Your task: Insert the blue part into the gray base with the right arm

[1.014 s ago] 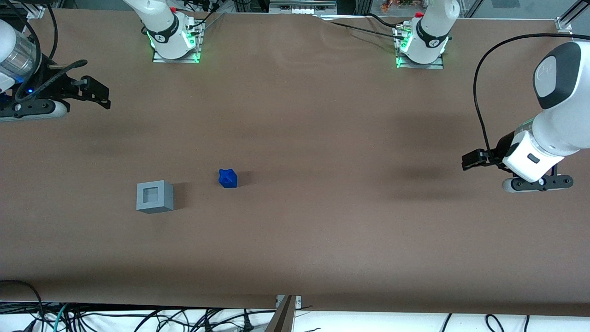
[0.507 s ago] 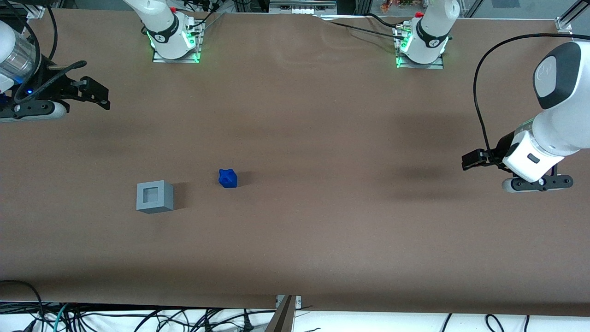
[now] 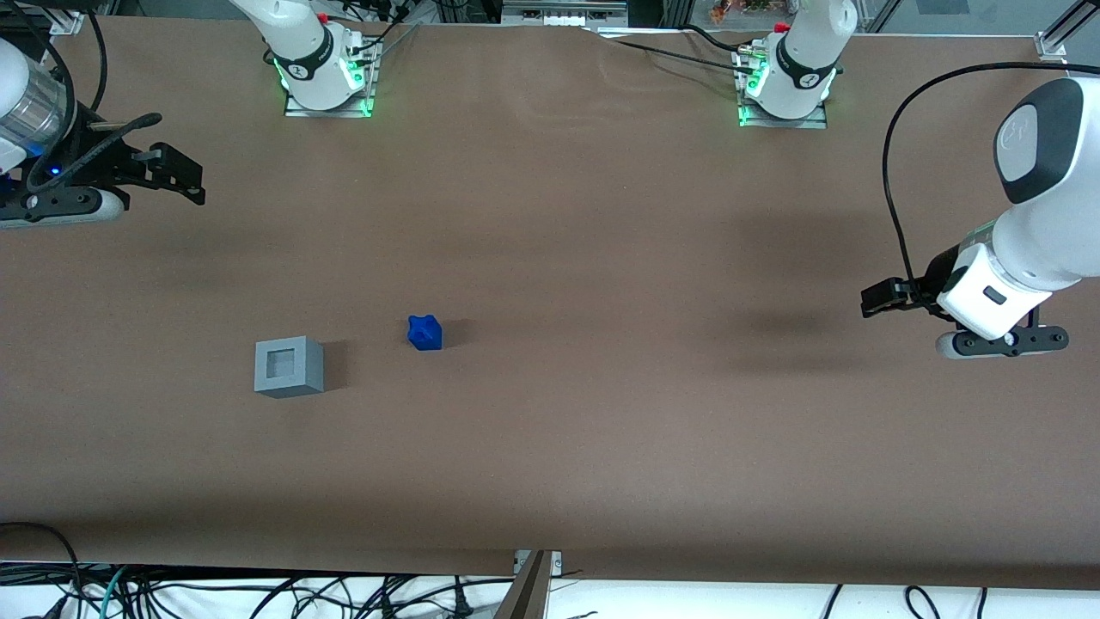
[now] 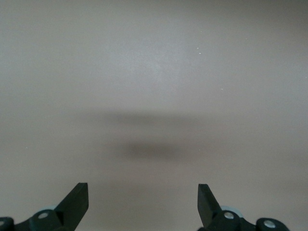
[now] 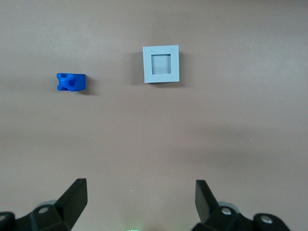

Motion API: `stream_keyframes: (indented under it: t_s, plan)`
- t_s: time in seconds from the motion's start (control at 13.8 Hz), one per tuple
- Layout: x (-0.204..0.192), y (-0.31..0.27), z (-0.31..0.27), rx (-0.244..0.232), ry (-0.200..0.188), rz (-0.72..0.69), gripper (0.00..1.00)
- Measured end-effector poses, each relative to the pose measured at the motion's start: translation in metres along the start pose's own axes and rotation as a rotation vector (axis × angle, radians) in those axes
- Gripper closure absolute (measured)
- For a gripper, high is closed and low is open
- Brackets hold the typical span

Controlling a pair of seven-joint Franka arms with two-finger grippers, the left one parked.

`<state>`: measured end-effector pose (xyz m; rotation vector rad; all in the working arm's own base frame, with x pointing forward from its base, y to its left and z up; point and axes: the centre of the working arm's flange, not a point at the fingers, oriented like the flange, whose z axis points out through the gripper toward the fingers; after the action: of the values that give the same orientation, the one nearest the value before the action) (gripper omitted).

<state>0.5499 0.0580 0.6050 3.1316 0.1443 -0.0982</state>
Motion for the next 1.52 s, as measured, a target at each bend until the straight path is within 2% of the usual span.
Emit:
stream_keyframes:
  t_s: [1.16, 1.52]
  plan:
    - [0.0009, 0.0001, 0.0009, 0.000, 0.000, 0.000, 0.00]
    - [0.0039, 0.0014, 0.0011, 0.001, 0.013, 0.002, 0.00]
